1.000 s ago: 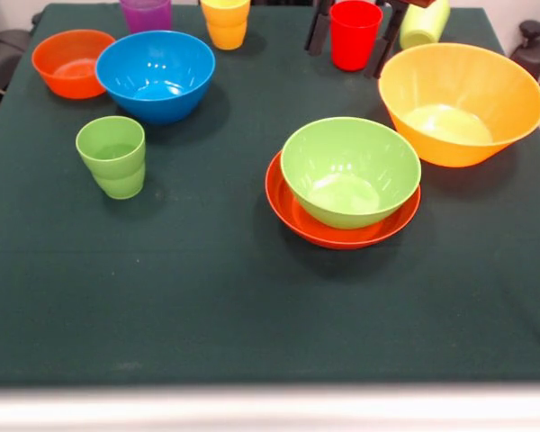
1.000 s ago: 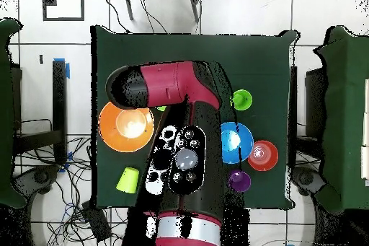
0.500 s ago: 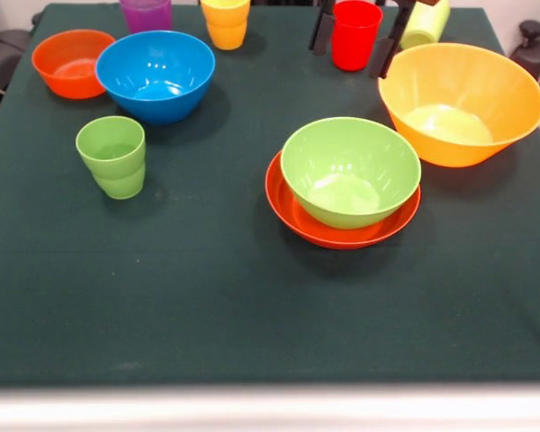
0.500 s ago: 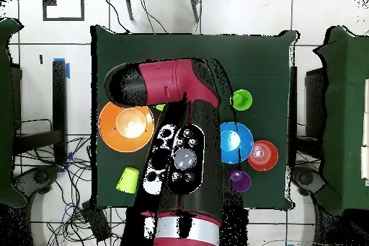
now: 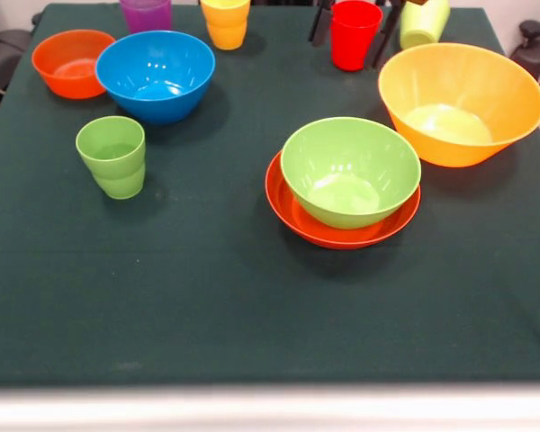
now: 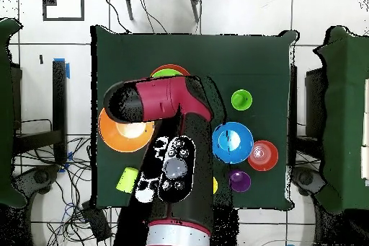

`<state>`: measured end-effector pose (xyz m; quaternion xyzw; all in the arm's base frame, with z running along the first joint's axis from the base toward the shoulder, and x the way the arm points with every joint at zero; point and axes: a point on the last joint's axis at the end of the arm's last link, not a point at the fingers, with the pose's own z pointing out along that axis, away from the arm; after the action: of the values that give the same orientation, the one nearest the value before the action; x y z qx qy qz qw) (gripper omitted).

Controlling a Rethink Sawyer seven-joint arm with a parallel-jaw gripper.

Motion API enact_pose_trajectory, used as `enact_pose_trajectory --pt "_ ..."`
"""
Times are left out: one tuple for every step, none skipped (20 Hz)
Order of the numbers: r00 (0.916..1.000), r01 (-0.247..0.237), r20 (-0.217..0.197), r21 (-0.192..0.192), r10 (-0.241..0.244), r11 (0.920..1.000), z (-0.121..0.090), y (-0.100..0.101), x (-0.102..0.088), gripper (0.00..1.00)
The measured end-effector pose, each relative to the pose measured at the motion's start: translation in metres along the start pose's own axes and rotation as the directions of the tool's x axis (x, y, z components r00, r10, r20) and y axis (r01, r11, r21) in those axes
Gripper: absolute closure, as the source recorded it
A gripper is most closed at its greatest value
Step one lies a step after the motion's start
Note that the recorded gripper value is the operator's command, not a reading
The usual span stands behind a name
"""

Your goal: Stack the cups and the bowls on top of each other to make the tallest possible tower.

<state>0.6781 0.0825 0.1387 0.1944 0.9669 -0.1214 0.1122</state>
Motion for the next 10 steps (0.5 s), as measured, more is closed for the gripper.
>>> enact_pose_trajectory --pt "0.9999 0.015 -0.006 0.006 -0.015 0.9999 0.010 -0.005 0.017 0.00" --pt "0.9998 0.018 -0.009 0.006 -0.018 0.9998 0.013 -0.006 0.021 0.00" --pt "0.9997 0.021 -0.011 0.002 -0.021 0.9998 0.017 -0.007 0.028 0.00" --pt "0.9996 0.024 -0.013 -0.001 -0.024 0.9997 0.022 -0.008 0.034 0.00" --pt "0.9996 0.025 -0.016 -0.006 -0.025 0.9997 0.025 -0.008 0.039 0.00" --pt "0.9995 0.025 -0.017 -0.011 -0.026 0.9996 0.028 -0.008 0.043 0.00" --pt "0.9995 0.019 -0.024 -0.035 -0.020 0.9992 0.037 -0.007 0.054 0.00" --pt "0.9995 0.011 -0.030 -0.051 -0.013 0.9986 0.041 -0.006 0.058 0.00" --pt "0.9994 0.003 -0.035 -0.067 -0.006 0.9977 0.046 -0.004 0.063 0.00" --pt "0.9991 -0.006 -0.042 -0.081 0.002 0.9967 0.050 -0.002 0.066 0.00"
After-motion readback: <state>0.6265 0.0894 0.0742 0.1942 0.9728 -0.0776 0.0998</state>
